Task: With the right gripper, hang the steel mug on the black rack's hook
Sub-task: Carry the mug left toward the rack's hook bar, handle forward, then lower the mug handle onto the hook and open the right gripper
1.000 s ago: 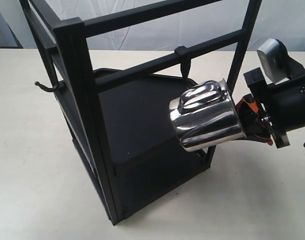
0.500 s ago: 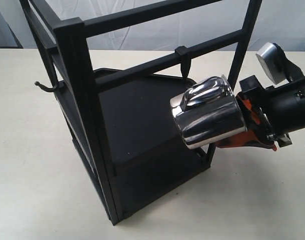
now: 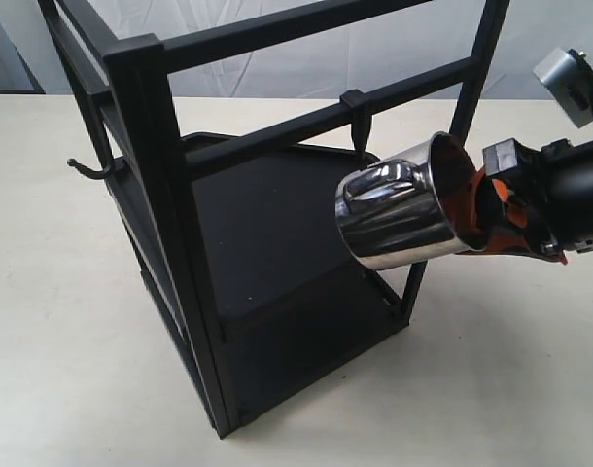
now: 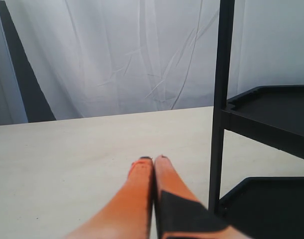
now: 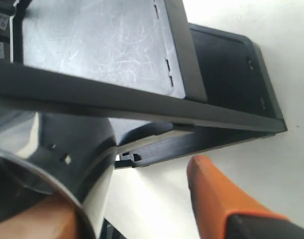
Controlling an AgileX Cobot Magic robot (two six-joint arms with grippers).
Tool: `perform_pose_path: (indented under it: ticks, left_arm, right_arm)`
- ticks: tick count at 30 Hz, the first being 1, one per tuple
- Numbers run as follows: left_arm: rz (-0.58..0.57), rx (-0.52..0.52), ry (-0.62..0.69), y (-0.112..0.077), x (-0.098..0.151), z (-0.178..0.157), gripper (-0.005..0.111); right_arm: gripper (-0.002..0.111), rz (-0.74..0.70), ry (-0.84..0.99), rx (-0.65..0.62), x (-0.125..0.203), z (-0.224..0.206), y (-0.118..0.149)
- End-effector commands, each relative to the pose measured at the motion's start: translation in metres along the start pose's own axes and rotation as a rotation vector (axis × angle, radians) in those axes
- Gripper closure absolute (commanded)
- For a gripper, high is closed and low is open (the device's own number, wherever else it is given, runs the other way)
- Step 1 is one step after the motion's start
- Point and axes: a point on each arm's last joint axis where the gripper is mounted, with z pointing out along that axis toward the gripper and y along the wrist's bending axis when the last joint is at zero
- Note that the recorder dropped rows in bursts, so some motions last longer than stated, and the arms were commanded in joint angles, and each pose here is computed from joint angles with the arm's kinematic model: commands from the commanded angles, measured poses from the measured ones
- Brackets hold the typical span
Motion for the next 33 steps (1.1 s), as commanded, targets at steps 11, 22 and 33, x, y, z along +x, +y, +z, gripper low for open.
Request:
perform_pose_path:
  ticks: [11, 22, 33]
  left_arm:
    - [0.002, 0.004, -0.010, 0.000, -0.001, 0.000, 0.105]
    - [0.002, 0.004, -0.010, 0.000, -0.001, 0.000, 0.105]
    - [0.002, 0.004, -0.010, 0.000, -0.001, 0.000, 0.105]
  right_arm:
    - [0.059, -0.013, 0.015, -0.009, 0.005, -0.005, 0.004]
    - [0.059, -0.019, -0.044, -0.058, 0.005, -0.013, 0.017]
    - [0.059, -0.104, -0.130, 0.082, 0.026, -0.044, 0.035]
